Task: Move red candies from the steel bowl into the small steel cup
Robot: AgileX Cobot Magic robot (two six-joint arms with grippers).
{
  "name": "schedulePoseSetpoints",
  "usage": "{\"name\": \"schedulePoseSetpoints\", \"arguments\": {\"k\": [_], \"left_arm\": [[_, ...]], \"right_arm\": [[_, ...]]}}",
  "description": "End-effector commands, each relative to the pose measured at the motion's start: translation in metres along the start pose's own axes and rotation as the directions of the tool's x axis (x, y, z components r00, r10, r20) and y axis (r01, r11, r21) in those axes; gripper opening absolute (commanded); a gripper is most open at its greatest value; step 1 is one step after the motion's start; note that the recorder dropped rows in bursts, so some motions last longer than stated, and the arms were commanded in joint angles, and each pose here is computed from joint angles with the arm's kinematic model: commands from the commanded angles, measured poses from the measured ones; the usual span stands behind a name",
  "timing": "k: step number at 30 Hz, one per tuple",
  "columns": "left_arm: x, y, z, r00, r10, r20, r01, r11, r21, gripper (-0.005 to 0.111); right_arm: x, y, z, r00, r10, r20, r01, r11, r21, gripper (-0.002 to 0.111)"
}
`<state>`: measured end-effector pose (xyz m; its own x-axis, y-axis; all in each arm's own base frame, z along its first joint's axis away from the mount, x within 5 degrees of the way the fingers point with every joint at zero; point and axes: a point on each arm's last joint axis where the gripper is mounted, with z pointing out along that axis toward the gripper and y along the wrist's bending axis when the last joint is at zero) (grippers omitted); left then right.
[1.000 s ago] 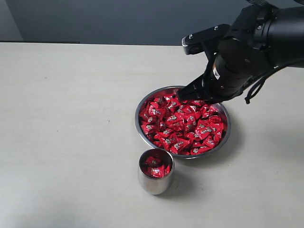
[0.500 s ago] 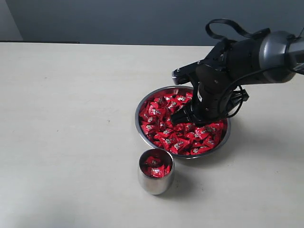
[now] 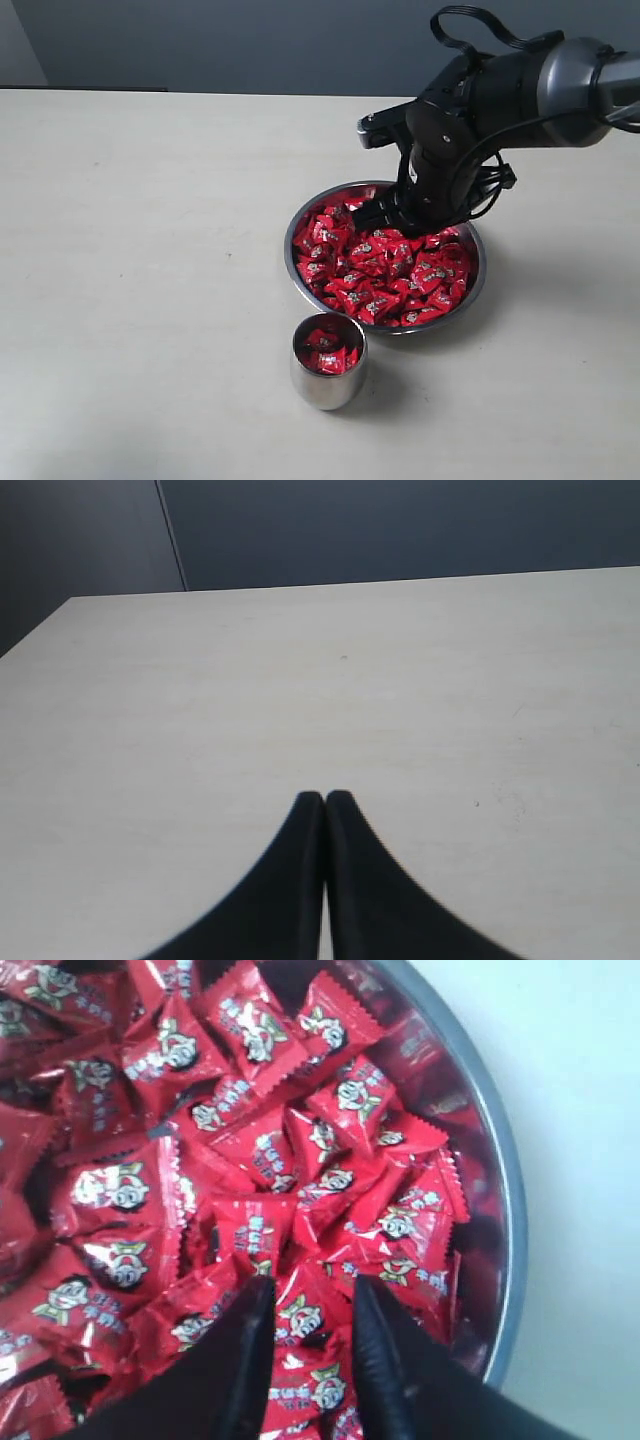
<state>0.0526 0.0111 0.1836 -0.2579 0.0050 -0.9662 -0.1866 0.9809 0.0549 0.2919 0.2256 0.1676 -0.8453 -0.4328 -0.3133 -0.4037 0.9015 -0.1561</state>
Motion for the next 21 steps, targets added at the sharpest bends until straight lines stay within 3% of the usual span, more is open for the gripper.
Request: {"name": "schedulePoseSetpoints", "arguments": {"k": [1,8,17,21], "left_arm": [[0.001,0.0,0.0,1.0,0.002,0.008,-0.002,1.0,0.005,0.0],[0.001,0.0,0.0,1.0,0.002,0.008,-0.002,1.0,0.005,0.0],[0.001,0.0,0.0,1.0,0.002,0.008,-0.002,1.0,0.005,0.0],[0.001,0.0,0.0,1.0,0.002,0.008,-0.002,1.0,0.005,0.0]], "right_arm": [[0.001,-0.007,0.002,0.999,0.012,-0.035,-0.011,1.0,0.023,0.027],[0.002,-0.008,0.002,0.999,0.009,-0.051,-0.007,0.999,0.032,0.027],[0.0,-0.012,0.002,0.994,-0.106,-0.04,0.108,0.993,0.054,0.027],[-0.01,-0.027,0.0,0.999,-0.036,-0.036,0.037,0.999,0.033,0.027]]}}
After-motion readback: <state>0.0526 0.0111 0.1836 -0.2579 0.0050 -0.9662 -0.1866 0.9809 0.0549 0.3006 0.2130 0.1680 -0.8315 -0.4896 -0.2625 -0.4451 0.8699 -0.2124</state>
